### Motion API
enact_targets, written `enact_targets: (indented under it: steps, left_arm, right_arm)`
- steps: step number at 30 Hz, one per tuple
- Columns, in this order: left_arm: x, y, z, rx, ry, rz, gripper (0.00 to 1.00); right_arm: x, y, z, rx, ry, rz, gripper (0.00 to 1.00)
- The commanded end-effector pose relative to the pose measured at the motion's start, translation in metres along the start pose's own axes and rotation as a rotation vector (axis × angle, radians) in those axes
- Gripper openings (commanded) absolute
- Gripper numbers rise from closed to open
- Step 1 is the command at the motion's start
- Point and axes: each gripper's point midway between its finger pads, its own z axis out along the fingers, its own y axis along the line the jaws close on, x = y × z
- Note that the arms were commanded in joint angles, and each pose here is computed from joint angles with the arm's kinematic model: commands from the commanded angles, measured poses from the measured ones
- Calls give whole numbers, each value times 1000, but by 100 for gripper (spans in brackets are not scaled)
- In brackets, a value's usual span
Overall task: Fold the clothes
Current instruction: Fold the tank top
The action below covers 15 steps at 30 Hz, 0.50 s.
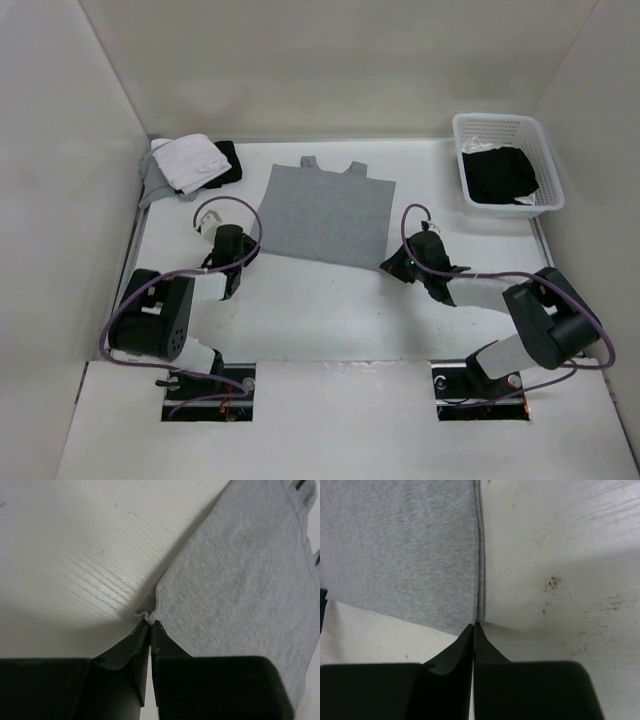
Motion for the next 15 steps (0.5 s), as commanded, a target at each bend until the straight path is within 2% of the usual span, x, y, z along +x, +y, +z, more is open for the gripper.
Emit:
enact_targets:
  steps: [1,6,11,15]
  left_arm:
    - [-26,-28,-29,111,-72,-40,2]
    - [-67,-63,-113,259,-172,-12,2]
    - [-109,-81,-213,369,-292,36,2]
    - [-130,-90,-273,440,-329,46,2]
  right_arm:
    - [-13,35,-22,-122,-76,-22,1]
    - [-20,61,-89,-191,-154,-115,1]
    - [-34,86,-193,-269,-255,-180,1]
    - [-43,104,-267,-361,-281,-181,1]
